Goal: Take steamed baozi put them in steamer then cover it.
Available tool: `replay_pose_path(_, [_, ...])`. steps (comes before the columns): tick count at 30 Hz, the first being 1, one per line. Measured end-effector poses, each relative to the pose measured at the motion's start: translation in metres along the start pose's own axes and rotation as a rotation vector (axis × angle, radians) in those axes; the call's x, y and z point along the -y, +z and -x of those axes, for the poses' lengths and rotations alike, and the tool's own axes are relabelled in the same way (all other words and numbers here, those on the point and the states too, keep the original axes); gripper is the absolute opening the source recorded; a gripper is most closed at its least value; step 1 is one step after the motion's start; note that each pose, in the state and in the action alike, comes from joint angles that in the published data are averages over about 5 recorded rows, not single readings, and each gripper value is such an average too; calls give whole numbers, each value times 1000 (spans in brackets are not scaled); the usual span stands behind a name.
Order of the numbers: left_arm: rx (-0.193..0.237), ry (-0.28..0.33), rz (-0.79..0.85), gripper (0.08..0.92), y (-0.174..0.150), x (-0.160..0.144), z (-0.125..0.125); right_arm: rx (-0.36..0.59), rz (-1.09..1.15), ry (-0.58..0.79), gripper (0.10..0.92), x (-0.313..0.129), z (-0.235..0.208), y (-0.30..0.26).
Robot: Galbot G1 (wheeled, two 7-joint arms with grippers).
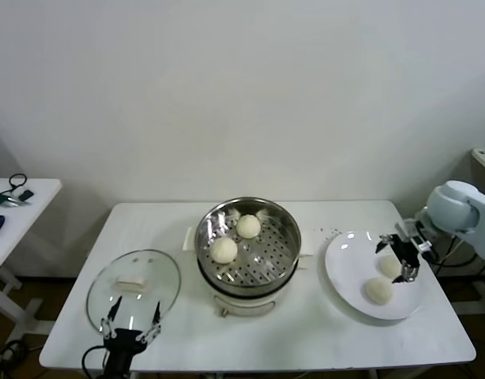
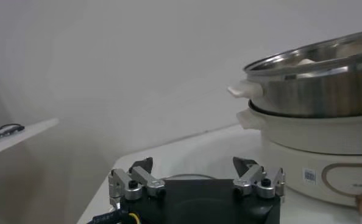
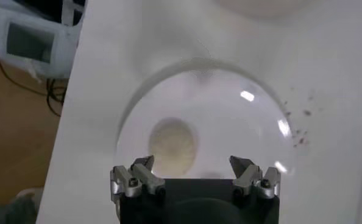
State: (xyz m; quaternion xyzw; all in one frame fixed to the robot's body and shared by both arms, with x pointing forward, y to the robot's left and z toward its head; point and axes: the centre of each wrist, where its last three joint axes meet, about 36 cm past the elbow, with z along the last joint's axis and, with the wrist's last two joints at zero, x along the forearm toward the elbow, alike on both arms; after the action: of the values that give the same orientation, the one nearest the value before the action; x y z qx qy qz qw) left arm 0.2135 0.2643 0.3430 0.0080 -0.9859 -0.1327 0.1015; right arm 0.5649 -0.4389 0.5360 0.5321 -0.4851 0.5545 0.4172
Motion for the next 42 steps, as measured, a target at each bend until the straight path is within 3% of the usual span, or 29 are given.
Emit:
replay_pose_path(9, [-7, -8, 1, 823, 2, -1, -2, -35, 1, -45, 823, 0, 40, 10])
replay_pose_path(29, [-15, -18, 10, 823, 7, -5, 3, -15, -35, -90, 820, 25, 90, -16])
replay_pose_path(42, [-17, -20, 12, 823, 7, -6, 3, -11, -53, -112, 666, 31, 92, -17])
